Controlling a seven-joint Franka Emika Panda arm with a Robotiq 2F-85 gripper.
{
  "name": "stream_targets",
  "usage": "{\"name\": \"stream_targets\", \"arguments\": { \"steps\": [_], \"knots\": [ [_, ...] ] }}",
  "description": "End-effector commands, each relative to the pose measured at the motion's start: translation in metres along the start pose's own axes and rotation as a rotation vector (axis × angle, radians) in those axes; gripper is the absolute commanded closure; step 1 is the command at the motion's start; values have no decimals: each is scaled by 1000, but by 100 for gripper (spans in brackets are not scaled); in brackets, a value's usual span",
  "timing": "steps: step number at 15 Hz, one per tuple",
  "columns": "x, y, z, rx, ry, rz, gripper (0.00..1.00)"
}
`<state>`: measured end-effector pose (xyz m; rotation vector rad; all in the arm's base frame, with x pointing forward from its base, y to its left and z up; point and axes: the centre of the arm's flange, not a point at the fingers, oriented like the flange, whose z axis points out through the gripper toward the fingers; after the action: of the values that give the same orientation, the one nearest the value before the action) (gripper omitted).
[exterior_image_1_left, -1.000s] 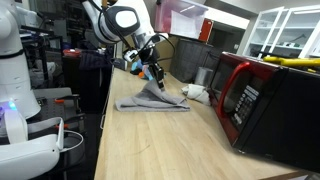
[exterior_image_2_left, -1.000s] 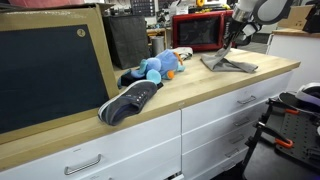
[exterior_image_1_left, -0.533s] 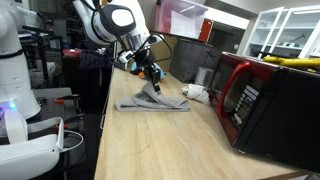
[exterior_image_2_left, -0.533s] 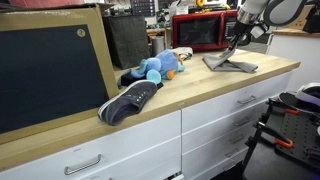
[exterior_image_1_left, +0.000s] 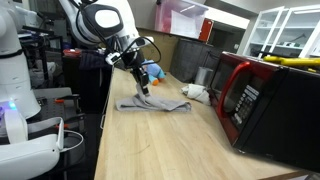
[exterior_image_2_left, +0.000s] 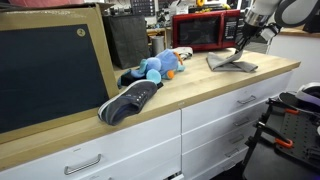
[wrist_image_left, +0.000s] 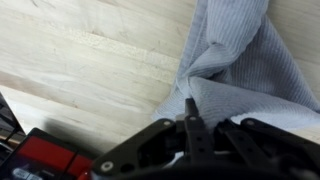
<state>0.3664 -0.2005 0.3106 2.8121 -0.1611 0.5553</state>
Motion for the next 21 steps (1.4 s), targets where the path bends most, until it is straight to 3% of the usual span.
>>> {"name": "stream_targets", "arguments": {
  "steps": [1,2,5,13,21],
  "knots": [
    [-17,-10,-28,34,5,-8,91],
    [-20,-13,-30,43,5,-8,68],
    [-17,-18,-34,71,-9,-14,59],
    [46,-50,-30,149,-114,92,1],
    [117,-160,33,117,-332,93,0]
  ]
}}
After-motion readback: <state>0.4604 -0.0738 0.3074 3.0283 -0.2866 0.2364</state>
